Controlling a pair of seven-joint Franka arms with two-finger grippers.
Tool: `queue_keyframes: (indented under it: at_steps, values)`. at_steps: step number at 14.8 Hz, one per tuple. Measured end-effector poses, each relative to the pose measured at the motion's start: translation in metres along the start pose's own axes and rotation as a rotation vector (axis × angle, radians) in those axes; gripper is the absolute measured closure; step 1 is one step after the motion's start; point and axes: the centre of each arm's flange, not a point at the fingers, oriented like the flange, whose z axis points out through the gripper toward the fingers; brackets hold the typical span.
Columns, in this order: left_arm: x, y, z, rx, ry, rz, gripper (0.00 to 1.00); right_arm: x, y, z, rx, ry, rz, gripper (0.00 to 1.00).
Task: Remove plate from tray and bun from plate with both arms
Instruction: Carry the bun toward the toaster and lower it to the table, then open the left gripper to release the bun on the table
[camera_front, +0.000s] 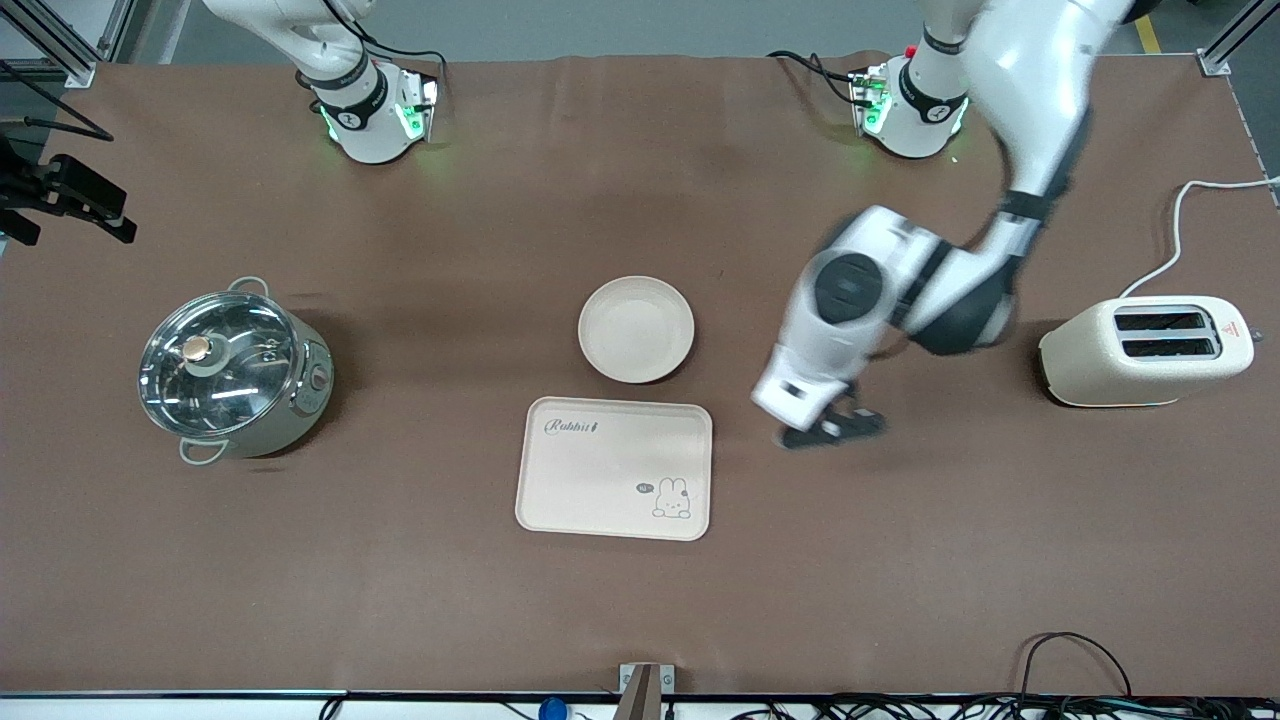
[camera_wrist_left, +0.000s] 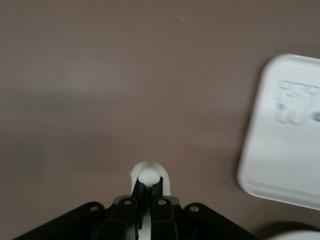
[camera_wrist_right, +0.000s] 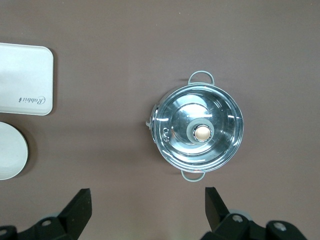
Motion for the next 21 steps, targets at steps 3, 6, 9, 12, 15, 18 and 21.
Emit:
queue_keyframes:
  at_steps: [3,6,9,12,15,18,21]
  values:
    - [0.036,-0.098,0.029,-0.061,-0.064,0.053,0.93,0.000,0.000,0.000,0.000,0.003,0.000,0.00]
    - [0.034,-0.130,0.078,-0.113,-0.047,0.076,0.93,0.001,0.000,0.000,0.000,0.004,0.000,0.00]
    - [0.015,-0.123,0.124,-0.146,-0.051,0.086,0.81,0.001,0.000,0.000,0.000,0.006,0.000,0.00]
    - [0.014,-0.121,0.129,-0.150,-0.049,0.093,0.51,0.001,0.000,0.000,0.000,0.010,0.000,0.00]
    - [0.019,-0.119,0.119,-0.133,-0.017,0.116,0.22,0.001,0.000,0.000,0.000,0.010,0.000,0.00]
    - [0.033,-0.117,0.080,-0.110,-0.001,0.118,0.00,0.001,0.000,0.000,0.000,0.010,0.000,0.00]
    - [0.046,-0.113,0.015,-0.064,-0.029,0.122,0.00,0.001,0.000,0.000,0.000,0.010,0.000,0.00]
